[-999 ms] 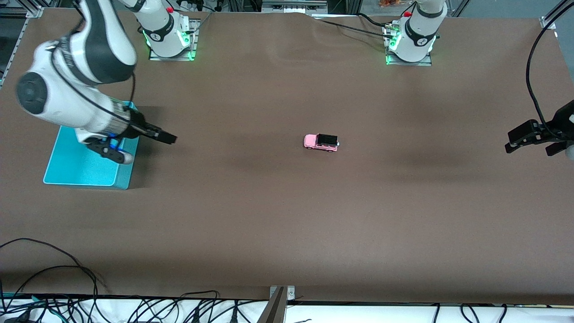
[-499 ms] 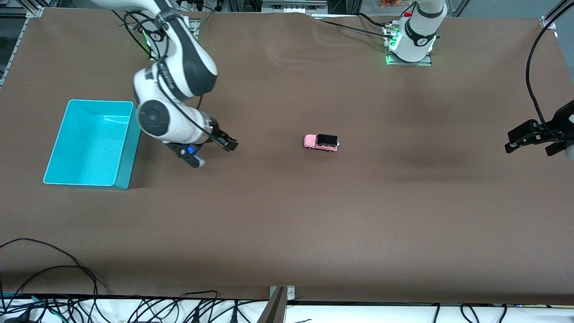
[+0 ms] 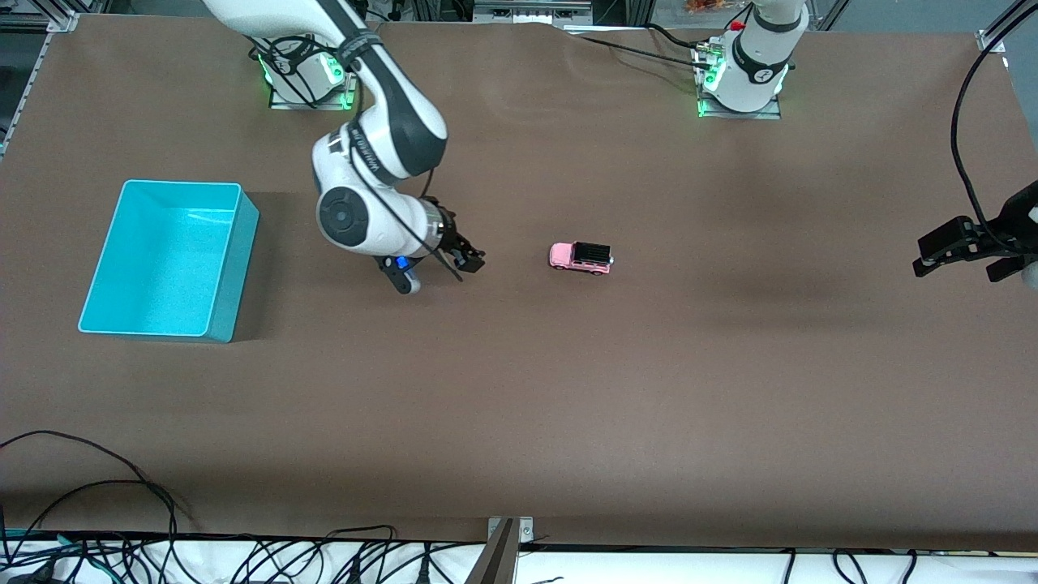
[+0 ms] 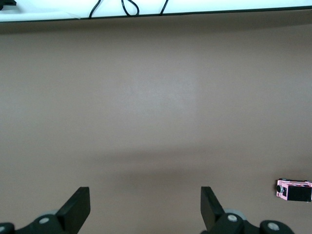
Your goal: Wind and store pink jeep toy
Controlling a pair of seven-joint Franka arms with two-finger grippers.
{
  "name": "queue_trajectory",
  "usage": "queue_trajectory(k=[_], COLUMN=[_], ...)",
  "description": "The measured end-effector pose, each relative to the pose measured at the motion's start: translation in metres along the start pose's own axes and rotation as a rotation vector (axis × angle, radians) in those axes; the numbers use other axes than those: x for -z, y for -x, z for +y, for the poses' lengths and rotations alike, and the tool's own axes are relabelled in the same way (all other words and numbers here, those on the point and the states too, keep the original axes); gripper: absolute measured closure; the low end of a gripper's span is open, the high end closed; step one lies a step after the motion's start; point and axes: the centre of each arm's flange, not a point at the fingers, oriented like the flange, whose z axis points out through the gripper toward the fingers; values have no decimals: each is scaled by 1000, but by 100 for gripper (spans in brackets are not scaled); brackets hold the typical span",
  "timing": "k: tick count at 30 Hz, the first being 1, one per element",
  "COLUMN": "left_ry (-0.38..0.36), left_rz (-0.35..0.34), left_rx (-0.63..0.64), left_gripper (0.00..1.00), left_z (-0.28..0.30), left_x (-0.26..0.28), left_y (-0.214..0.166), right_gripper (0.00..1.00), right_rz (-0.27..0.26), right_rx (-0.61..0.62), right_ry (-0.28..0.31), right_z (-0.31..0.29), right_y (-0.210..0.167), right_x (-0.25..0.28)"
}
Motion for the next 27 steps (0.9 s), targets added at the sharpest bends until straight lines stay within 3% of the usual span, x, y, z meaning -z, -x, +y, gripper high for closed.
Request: queue_trajectory(k=[14,27], left_ry=[0,0], left_rz=[-1,-1], left_rx=[0,0], left_gripper=[0,0], left_z=[0,0], left_x=[0,-1], left_y=[0,0], right_gripper=[0,0], right_rz=[1,-22], right_rx=[-297,-515], right_ry=[-50,-167], right_z=[-52,-62], right_y=[33,95], right_x=[-56,-82])
